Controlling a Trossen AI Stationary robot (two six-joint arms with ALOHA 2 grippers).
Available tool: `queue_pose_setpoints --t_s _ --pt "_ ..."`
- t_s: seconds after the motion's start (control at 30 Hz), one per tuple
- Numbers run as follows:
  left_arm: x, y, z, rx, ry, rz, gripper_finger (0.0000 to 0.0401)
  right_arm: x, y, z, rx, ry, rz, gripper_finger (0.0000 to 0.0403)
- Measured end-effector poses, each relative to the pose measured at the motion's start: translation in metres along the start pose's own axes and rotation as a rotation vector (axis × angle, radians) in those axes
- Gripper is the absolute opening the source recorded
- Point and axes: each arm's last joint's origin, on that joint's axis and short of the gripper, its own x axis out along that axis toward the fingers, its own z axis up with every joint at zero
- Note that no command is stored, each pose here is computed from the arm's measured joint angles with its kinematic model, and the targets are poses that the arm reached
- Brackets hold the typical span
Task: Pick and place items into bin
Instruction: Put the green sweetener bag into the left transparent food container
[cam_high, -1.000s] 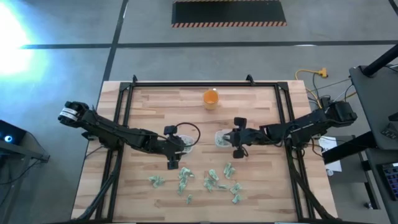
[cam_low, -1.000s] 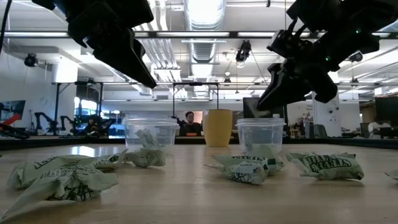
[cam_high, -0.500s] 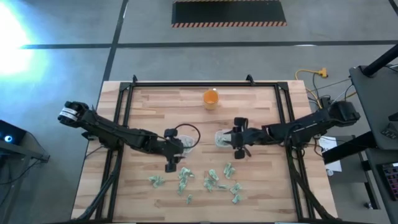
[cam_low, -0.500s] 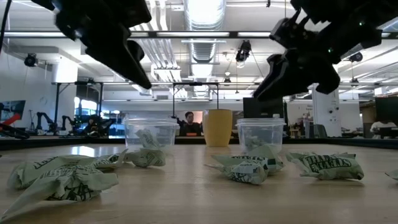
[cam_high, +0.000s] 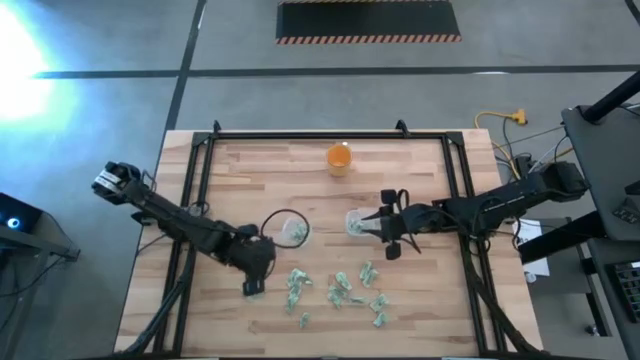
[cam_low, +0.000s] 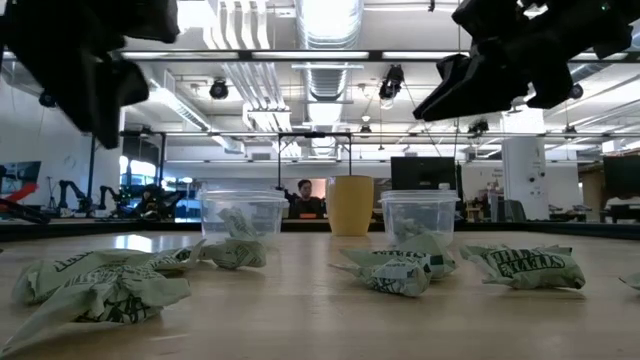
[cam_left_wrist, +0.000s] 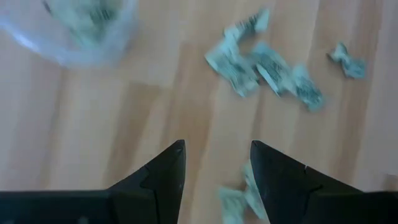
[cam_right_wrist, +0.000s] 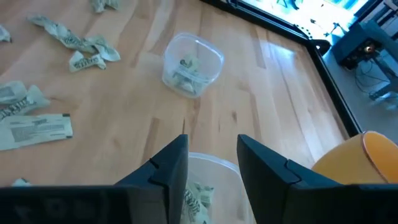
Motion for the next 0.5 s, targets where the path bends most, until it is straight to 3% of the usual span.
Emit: queue_pose_setpoints --t_s 0.27,0.5 --pt "-0.004 -0.024 -0.025 -0.124 0.044 -0.047 0.0164 0.0 0.001 -0.004 0.005 0.011 0.008 0.012" --pt "0.007 -0.036 -0.043 -0.175 0.093 -0.015 0.0164 0.0 0.002 -0.004 0.007 0.007 0.023 0.0122"
